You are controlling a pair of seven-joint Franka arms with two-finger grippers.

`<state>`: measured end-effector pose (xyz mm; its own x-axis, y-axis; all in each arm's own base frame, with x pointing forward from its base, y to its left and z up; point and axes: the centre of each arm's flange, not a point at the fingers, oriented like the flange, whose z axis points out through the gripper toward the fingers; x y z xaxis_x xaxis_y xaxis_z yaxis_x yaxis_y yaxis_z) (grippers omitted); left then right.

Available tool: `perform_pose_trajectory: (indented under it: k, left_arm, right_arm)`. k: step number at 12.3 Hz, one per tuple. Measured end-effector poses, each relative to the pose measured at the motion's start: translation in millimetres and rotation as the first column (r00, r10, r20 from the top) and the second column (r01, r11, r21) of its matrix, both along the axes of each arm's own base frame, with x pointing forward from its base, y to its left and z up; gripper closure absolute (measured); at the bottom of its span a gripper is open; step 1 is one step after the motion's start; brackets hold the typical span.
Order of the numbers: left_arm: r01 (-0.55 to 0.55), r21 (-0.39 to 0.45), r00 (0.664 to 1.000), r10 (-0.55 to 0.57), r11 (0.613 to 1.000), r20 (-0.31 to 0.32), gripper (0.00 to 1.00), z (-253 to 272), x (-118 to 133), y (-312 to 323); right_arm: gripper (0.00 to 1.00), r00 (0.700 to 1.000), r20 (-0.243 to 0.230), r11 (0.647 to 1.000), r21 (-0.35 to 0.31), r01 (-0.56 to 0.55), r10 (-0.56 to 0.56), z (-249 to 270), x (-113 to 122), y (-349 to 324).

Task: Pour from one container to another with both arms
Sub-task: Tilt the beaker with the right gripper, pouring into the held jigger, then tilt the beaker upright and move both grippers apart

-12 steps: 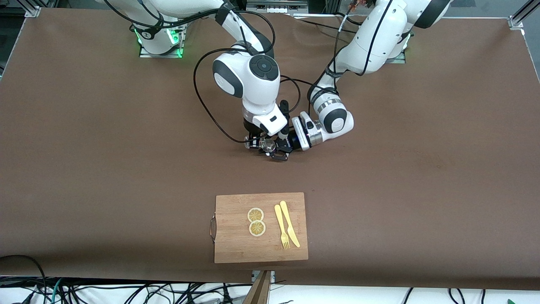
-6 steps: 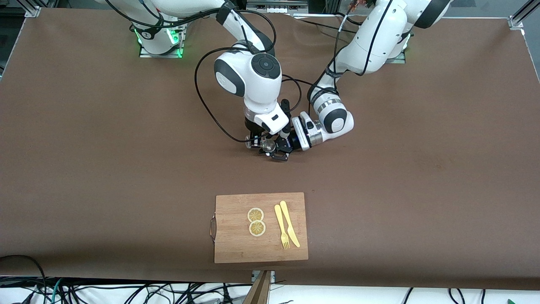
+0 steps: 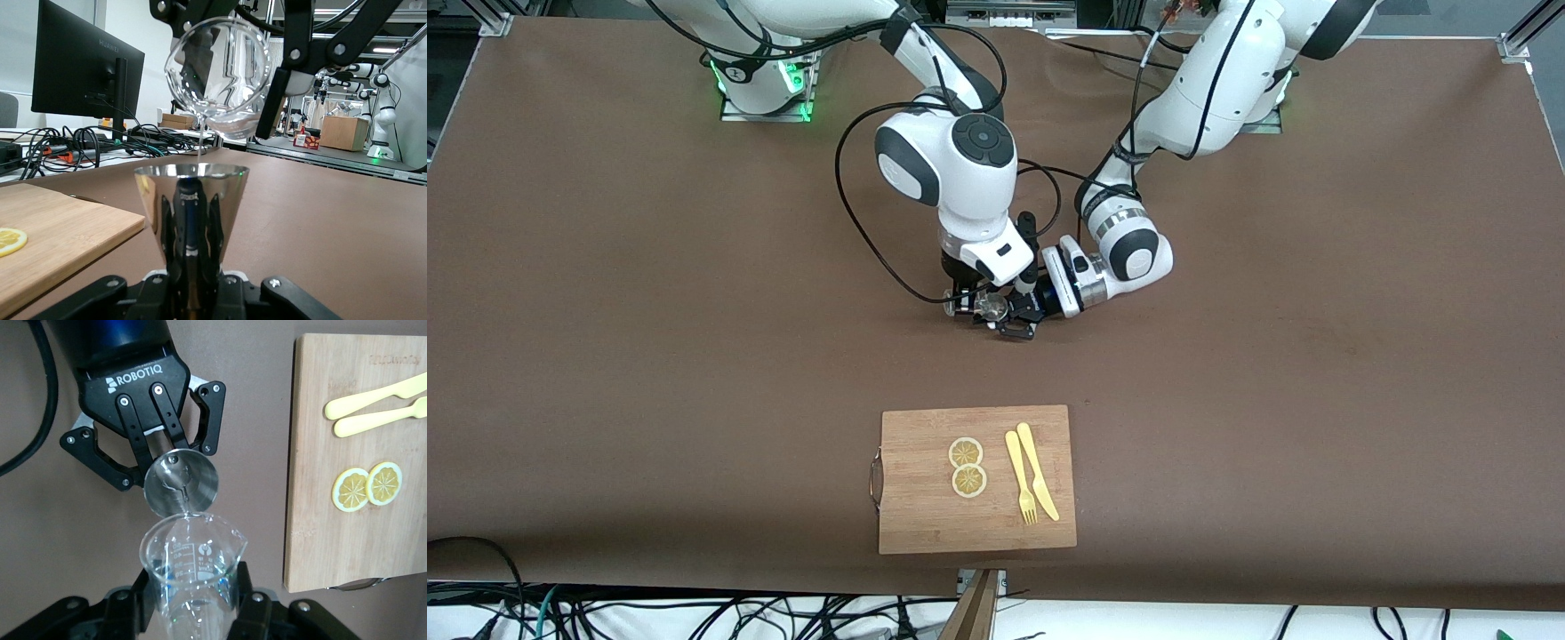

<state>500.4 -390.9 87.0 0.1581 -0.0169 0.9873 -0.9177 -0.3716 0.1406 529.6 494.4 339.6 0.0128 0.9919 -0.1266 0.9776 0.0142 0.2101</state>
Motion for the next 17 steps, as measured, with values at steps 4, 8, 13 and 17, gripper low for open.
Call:
perform_pose_trajectory:
  k: [4,8,13,17]
  left_arm:
    - [-0.003,0.002,1.000,0.003,1.000,0.002,0.91,0.0,1.5,1.7]
    - [-0.006,0.003,1.000,0.006,1.000,0.005,0.91,0.4,3.7,3.5]
    - [-0.040,0.011,0.999,0.040,0.999,0.025,0.91,4.5,22.8,21.9]
    - [-0.092,0.001,0.995,0.092,0.996,0.042,0.91,15.9,46.0,47.5]
  right_arm:
    - [0.51,0.997,-0.044,0.994,0.082,0.070,-0.066,1.2,11.1,-8.6]
    - [0.51,0.981,-0.154,0.966,0.209,0.153,-0.122,2.1,26.9,-23.3]
    - [0.51,0.943,-0.261,0.900,0.329,0.286,-0.204,6.9,66.2,-70.8]
    - [0.51,0.913,-0.348,0.808,0.462,0.366,-0.214,23.2,100.2,-120.9]
